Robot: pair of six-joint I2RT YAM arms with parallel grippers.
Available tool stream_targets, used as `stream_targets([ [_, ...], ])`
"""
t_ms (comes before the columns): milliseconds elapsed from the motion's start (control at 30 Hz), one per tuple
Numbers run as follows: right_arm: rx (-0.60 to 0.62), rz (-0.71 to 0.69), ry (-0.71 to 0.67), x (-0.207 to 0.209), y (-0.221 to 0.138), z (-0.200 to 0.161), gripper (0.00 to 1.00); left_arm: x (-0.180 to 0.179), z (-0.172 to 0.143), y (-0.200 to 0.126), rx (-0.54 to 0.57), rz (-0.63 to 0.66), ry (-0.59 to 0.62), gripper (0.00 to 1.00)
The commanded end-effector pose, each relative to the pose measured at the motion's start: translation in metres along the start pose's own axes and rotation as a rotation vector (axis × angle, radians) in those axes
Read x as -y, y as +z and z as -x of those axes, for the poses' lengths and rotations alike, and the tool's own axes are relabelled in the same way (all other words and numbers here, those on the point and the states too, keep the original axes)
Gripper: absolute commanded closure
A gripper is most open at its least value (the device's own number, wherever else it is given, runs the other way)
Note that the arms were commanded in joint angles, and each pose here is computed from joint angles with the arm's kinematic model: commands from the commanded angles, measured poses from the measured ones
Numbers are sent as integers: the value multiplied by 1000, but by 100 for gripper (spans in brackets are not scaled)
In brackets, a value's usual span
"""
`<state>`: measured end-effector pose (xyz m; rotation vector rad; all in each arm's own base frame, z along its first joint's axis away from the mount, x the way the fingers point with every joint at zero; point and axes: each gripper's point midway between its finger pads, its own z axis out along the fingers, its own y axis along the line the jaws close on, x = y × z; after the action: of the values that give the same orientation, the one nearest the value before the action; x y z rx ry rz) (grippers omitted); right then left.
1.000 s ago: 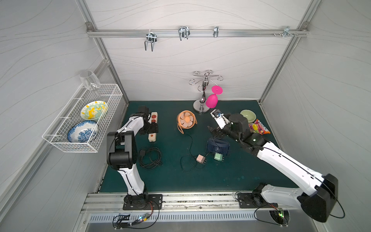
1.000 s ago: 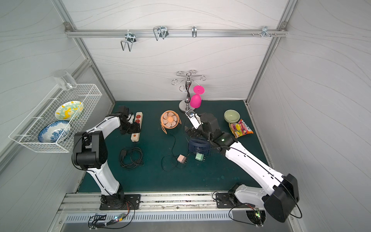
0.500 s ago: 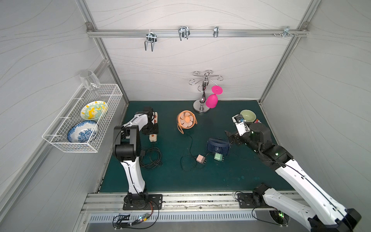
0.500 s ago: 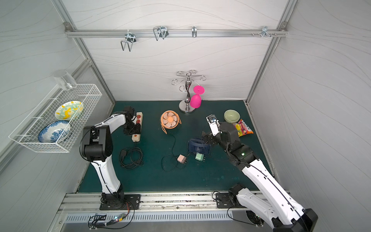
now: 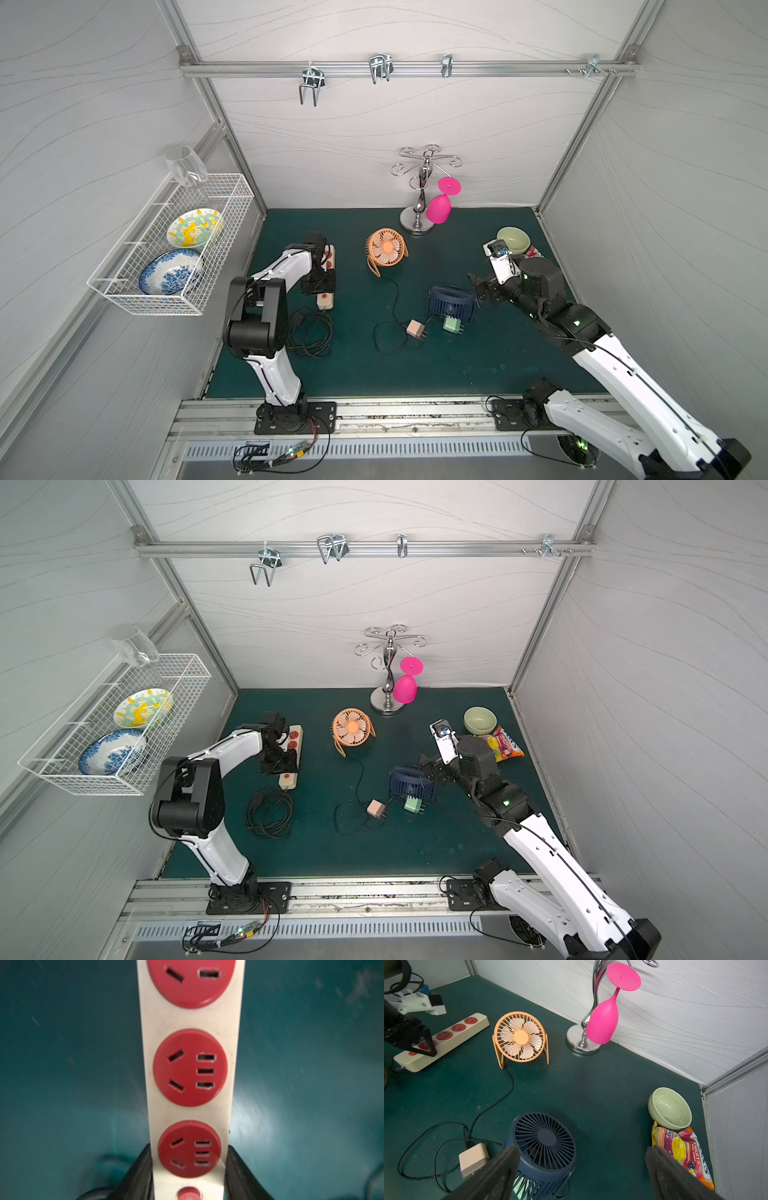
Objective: Plug the desk fan into the power strip
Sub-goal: Move the socket to the center of the board.
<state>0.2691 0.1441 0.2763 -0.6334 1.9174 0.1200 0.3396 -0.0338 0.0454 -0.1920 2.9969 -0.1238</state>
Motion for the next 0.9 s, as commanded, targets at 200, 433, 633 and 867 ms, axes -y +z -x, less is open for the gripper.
stream_targets([
  [200, -1, 28, 18, -4, -4, -6, 1, 33, -35, -15, 1, -117, -58, 63],
  [433, 8, 97, 25, -17, -6, -10, 1, 49, -51, 2, -58, -125, -30, 64],
  [633, 18, 181, 26, -33, -6, -12, 1, 61, -62, 6, -73, -121, 20, 63],
  [867, 7, 336, -16, -70, -6, -18, 1, 64, -63, 9, -78, -120, 31, 56],
])
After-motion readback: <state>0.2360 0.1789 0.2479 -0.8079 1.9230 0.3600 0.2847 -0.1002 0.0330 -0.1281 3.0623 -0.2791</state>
